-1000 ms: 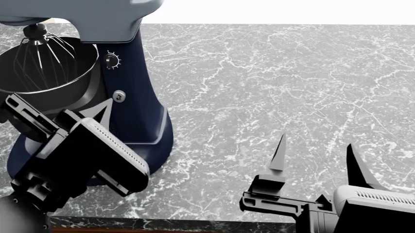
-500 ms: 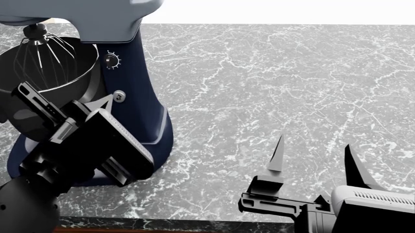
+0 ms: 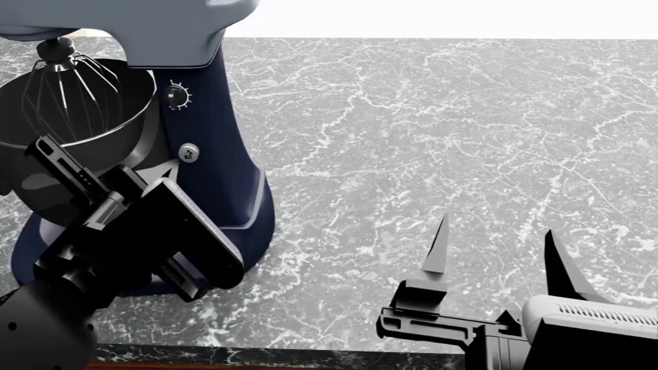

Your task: Open the stand mixer head.

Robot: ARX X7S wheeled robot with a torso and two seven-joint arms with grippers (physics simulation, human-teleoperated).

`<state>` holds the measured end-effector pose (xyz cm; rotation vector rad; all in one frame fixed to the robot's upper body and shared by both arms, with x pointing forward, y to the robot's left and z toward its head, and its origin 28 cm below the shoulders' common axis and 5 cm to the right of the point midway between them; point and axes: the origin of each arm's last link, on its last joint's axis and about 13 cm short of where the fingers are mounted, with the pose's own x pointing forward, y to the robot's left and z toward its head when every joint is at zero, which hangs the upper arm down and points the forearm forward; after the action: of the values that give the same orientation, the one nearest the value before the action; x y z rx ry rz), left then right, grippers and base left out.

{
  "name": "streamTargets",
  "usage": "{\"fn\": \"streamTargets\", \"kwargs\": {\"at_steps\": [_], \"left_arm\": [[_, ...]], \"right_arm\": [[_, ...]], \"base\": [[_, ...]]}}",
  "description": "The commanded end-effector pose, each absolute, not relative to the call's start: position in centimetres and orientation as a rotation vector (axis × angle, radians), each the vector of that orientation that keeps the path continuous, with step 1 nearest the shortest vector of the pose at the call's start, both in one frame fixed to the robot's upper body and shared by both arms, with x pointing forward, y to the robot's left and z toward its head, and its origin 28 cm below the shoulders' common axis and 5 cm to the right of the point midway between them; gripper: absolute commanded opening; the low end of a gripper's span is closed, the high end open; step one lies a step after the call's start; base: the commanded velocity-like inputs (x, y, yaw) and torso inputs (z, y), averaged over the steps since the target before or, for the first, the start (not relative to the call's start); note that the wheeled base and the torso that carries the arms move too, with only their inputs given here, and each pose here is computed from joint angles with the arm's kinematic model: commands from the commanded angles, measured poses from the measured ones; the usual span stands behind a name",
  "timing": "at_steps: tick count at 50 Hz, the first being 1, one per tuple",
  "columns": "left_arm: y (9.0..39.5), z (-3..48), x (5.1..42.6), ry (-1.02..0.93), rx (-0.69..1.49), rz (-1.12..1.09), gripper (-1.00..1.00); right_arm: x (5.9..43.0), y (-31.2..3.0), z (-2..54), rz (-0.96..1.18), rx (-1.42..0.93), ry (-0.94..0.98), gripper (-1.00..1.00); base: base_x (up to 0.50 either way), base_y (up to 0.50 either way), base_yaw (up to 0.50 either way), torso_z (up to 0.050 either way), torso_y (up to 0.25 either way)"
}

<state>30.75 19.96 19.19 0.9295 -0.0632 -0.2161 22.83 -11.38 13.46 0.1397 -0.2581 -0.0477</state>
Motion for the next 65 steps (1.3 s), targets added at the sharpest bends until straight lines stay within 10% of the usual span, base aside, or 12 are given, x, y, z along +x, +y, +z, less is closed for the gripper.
{"fn": "streamTargets", "kwargs": {"at_steps": [1, 65], "left_arm": [[19.8, 19.4, 31.0, -0.072, 0.93, -0.229, -1.0], [19.3, 20.0, 32.8, -0.093, 1.006, -0.234, -1.0]], "right_arm": [[22.9, -11.6, 13.5, -0.054, 0.139, -0.269, 1.0], [22.8, -11.5, 13.4, -0.051, 0.136, -0.272, 1.0]], "base": [[0.0, 0.0, 0.0, 0.0, 0.0], [0.0, 0.0, 0.0, 0.0, 0.0]]}}
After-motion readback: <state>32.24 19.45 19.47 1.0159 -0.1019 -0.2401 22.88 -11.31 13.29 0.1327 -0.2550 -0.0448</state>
